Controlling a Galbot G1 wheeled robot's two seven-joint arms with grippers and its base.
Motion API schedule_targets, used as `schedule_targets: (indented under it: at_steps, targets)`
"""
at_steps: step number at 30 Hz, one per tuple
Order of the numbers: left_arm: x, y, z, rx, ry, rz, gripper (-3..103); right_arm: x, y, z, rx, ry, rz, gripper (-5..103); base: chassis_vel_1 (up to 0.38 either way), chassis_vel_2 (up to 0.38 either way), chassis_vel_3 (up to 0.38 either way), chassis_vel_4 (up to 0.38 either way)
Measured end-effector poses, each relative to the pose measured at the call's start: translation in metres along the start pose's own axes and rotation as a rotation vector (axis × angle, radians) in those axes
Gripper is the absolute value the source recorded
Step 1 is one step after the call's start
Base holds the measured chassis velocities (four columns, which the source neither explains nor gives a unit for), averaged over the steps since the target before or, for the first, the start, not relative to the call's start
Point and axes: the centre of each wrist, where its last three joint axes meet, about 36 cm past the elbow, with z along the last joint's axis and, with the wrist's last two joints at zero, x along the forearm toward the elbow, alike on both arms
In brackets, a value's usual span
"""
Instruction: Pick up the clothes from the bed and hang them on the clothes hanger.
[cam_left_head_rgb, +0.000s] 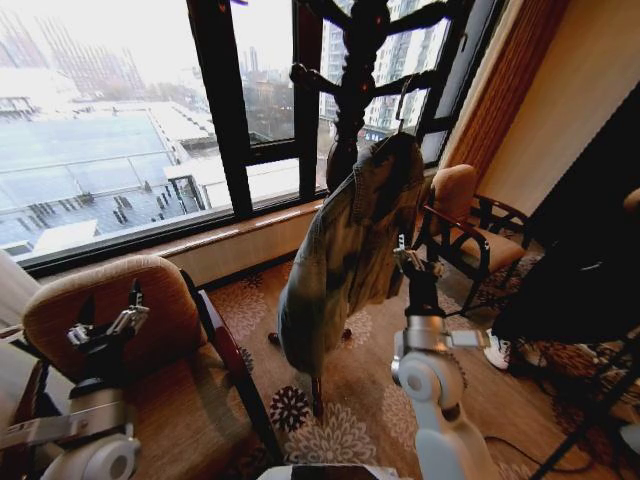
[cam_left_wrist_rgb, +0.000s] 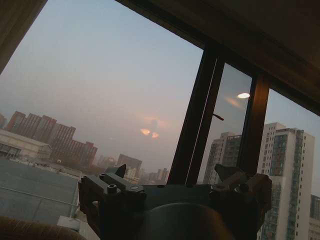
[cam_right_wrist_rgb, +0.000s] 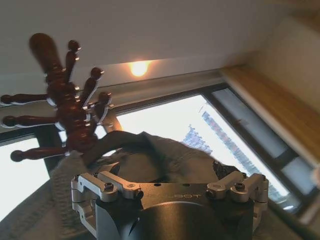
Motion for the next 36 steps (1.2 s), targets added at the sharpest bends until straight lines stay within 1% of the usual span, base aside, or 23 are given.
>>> schedule_targets:
  at_steps: [2,3,5,7,8,9,10,11,14,16,18,19,23,24,26,27,28,29,30,32,33,34,36]
  targets:
    - [0.000,-0.004,-0.003,0.003,0.002,-0.002,100,0.011,-0.001,-0.004,0.037,0.005,0.050,100,0.000,0.000,0.000,0.000]
    - [0.000,-0.004,-0.003,0.003,0.002,-0.002,100,0.011,-0.001,-0.004,0.037,0.005,0.050,100,0.000,0.000,0.000,0.000]
    - [0.000,-0.009,-0.005,0.006,0.005,-0.002,100,0.020,-0.003,-0.008,0.054,0.001,0.089,100,0.000,0.000,0.000,0.000]
    - [0.001,-0.011,-0.005,0.009,0.006,-0.002,100,0.020,-0.005,-0.010,0.042,-0.009,0.101,100,0.000,0.000,0.000,0.000]
    - [0.001,-0.013,-0.005,0.014,0.009,-0.001,100,0.020,-0.006,-0.012,0.018,-0.015,0.114,100,0.000,0.000,0.000,0.000]
    - [0.001,-0.013,-0.005,0.014,0.009,0.000,100,0.020,-0.006,-0.012,0.012,-0.016,0.117,100,0.000,0.000,0.000,0.000]
    - [0.002,-0.015,-0.005,0.022,0.014,0.000,100,0.019,-0.009,-0.016,-0.035,-0.023,0.134,100,0.000,0.000,0.000,0.000]
    - [0.003,-0.015,-0.004,0.023,0.015,-0.001,100,0.018,-0.010,-0.018,-0.054,-0.030,0.137,100,0.000,0.000,0.000,0.000]
    - [0.003,-0.015,-0.003,0.021,0.016,-0.002,100,0.017,-0.013,-0.019,-0.056,-0.036,0.132,100,0.000,0.000,0.000,0.000]
    - [0.004,-0.016,-0.002,0.020,0.018,-0.003,100,0.016,-0.018,-0.014,-0.026,-0.024,0.130,100,0.000,0.000,0.000,0.000]
    - [0.005,-0.017,-0.002,0.019,0.018,-0.004,100,0.012,-0.026,-0.006,0.024,-0.001,0.135,100,0.000,0.000,0.000,0.000]
    - [0.005,-0.017,-0.002,0.019,0.018,-0.004,100,0.012,-0.026,-0.006,0.024,-0.001,0.135,100,0.000,0.000,0.000,0.000]
    - [0.006,-0.017,-0.003,0.012,0.018,-0.007,100,0.005,-0.043,0.007,0.156,0.113,0.218,100,0.000,0.000,0.000,0.000]
    - [0.006,-0.017,-0.003,0.012,0.018,-0.007,100,0.005,-0.043,0.007,0.156,0.113,0.218,100,0.000,0.000,0.000,0.000]
    - [0.007,-0.015,-0.003,0.005,0.019,-0.011,100,0.003,-0.046,0.010,0.173,0.170,0.275,100,0.000,0.000,0.000,0.000]
    - [0.007,-0.014,-0.003,0.002,0.020,-0.013,100,0.001,-0.046,0.011,0.156,0.187,0.298,100,0.000,0.000,0.000,0.000]
    - [0.008,-0.014,-0.003,0.000,0.022,-0.015,100,0.000,-0.044,0.012,0.118,0.205,0.323,100,0.000,0.000,0.000,0.000]
    - [0.008,-0.013,-0.003,-0.001,0.024,-0.016,100,-0.001,-0.042,0.013,0.063,0.225,0.351,100,0.000,0.000,0.000,0.000]
    - [0.008,-0.013,-0.003,-0.001,0.024,-0.016,100,-0.001,-0.042,0.013,0.063,0.225,0.351,100,0.000,0.000,0.000,0.000]
    - [0.009,-0.013,-0.003,-0.002,0.026,-0.016,100,-0.002,-0.036,0.012,-0.058,0.259,0.397,100,0.000,0.000,0.000,0.000]
    - [0.009,-0.013,-0.003,-0.002,0.027,-0.016,100,-0.001,-0.033,0.011,-0.095,0.270,0.410,100,0.000,0.000,0.000,0.000]
    - [0.009,-0.013,-0.004,-0.003,0.026,-0.016,100,0.000,-0.031,0.011,-0.109,0.275,0.415,100,0.000,0.000,0.000,0.000]
    - [0.009,-0.012,-0.004,-0.003,0.026,-0.015,100,0.003,-0.030,0.012,-0.101,0.277,0.414,100,0.000,0.000,0.000,0.000]
